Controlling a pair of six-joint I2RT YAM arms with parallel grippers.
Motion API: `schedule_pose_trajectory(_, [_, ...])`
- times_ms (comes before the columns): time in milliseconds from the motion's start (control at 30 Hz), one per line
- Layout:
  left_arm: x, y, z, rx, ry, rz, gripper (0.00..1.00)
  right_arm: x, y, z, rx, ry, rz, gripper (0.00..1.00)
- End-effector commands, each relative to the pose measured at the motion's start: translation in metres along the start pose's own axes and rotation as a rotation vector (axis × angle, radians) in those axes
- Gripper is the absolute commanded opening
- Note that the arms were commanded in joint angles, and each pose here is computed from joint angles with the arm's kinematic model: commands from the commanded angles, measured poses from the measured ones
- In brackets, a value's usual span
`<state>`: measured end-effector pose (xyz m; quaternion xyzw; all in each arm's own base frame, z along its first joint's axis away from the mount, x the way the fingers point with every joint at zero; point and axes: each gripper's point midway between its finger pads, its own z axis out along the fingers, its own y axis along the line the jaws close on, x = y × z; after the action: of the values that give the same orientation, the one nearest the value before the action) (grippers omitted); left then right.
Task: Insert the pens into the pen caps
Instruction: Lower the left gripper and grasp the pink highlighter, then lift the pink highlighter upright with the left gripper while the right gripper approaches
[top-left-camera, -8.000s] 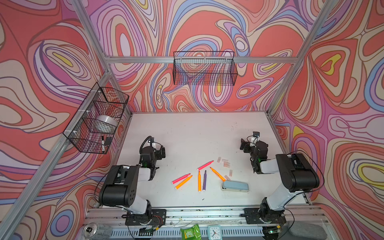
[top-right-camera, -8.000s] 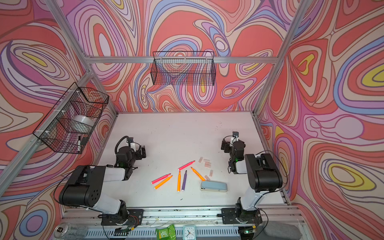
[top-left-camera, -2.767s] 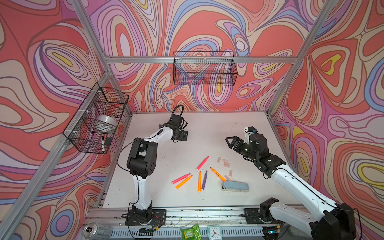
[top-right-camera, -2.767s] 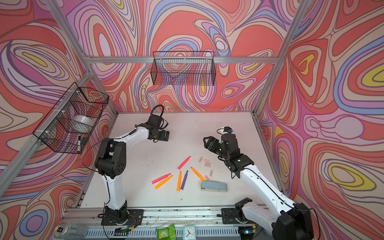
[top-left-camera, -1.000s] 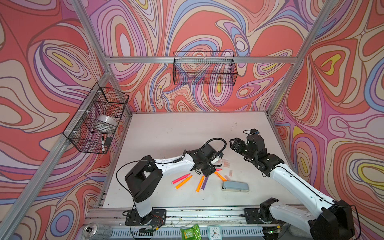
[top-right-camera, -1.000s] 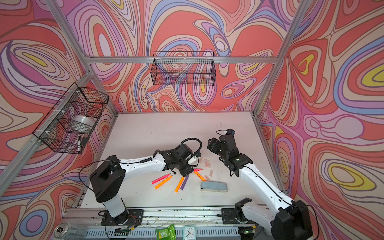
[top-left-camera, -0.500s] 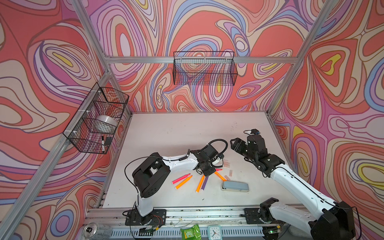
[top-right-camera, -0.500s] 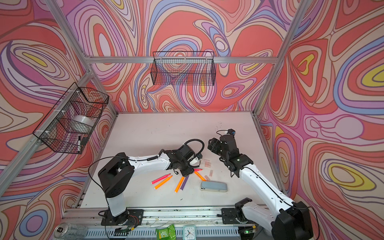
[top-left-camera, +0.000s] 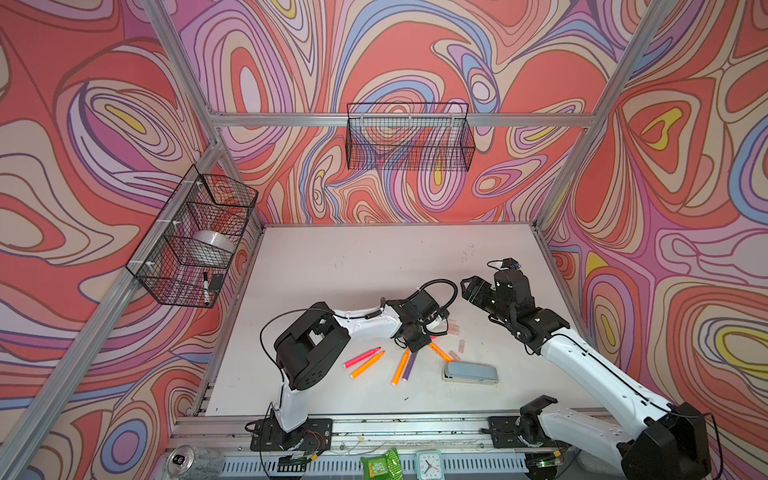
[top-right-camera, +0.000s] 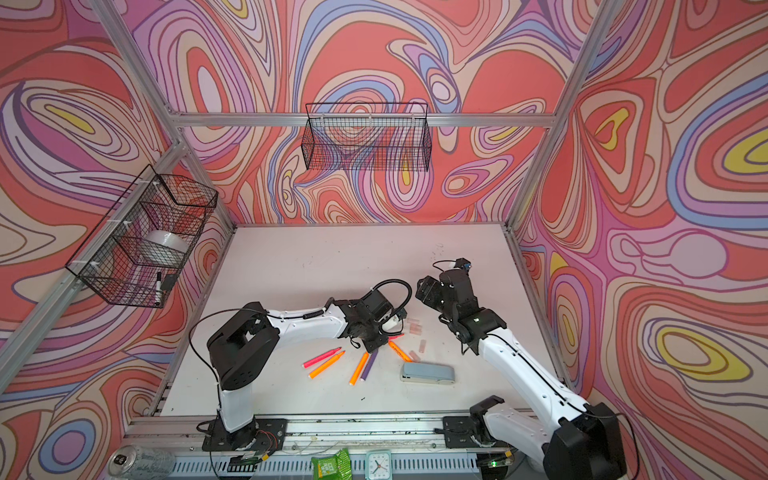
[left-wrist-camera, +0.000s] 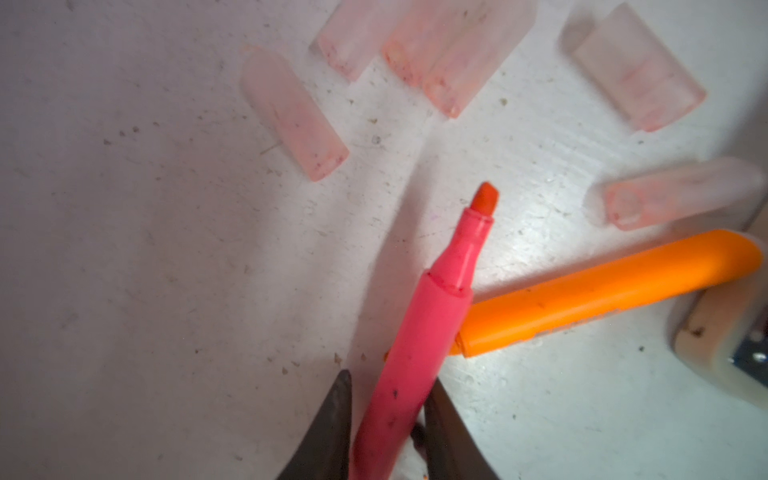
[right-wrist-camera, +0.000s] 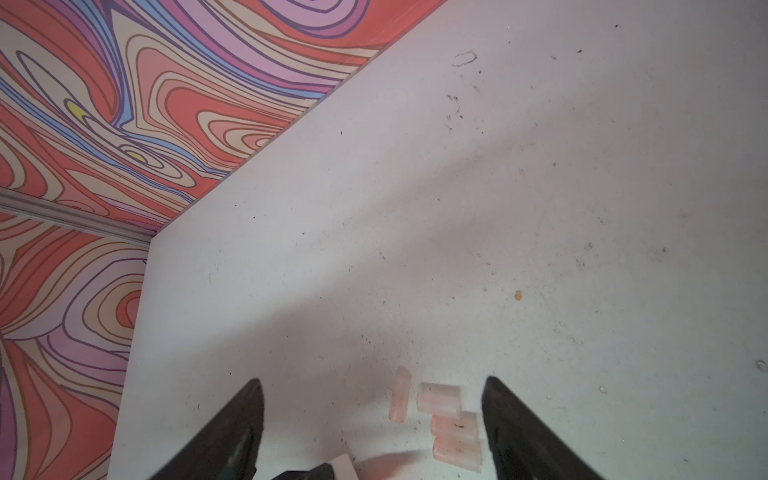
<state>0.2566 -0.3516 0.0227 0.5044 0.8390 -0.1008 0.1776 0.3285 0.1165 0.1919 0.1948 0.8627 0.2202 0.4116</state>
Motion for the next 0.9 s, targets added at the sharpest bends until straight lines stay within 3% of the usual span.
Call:
schedule_pose_trajectory(0, [0.001,0.0,0.004,-0.006,0.029,0.006,0.16,-0.004,0.003,-0.003,0.0,-0.015,0.002,0.85])
schedule_pose_trajectory(167, [0.002,0.004,0.006,-0.029,0.039,0.004,0.01,-0.004,0.002,-0.004,0.001,-0.016,0.002,0.85])
schedule_pose_trajectory(500, [-0.017,0.049,-0.031,-0.23,-0.07,-0.086,0.0,-0.008,0.0,-0.01,0.002,-0.042,0.011,0.85])
schedule_pose_trajectory(700, [-0.038,0.082,-0.093,-0.291,-0.216,-0.235,0.0,-0.012,0.0,-0.018,-0.008,-0.073,0.019,0.85])
schedule_pose_trajectory(800, [-0.043,0.115,-0.139,-0.473,-0.324,-0.344,0.0,-0.012,0.001,-0.021,-0.022,-0.08,0.021,0.85])
schedule_pose_trajectory(867, [-0.044,0.13,-0.166,-0.52,-0.397,-0.431,0.0,-0.013,0.004,-0.022,-0.037,-0.079,0.018,0.84])
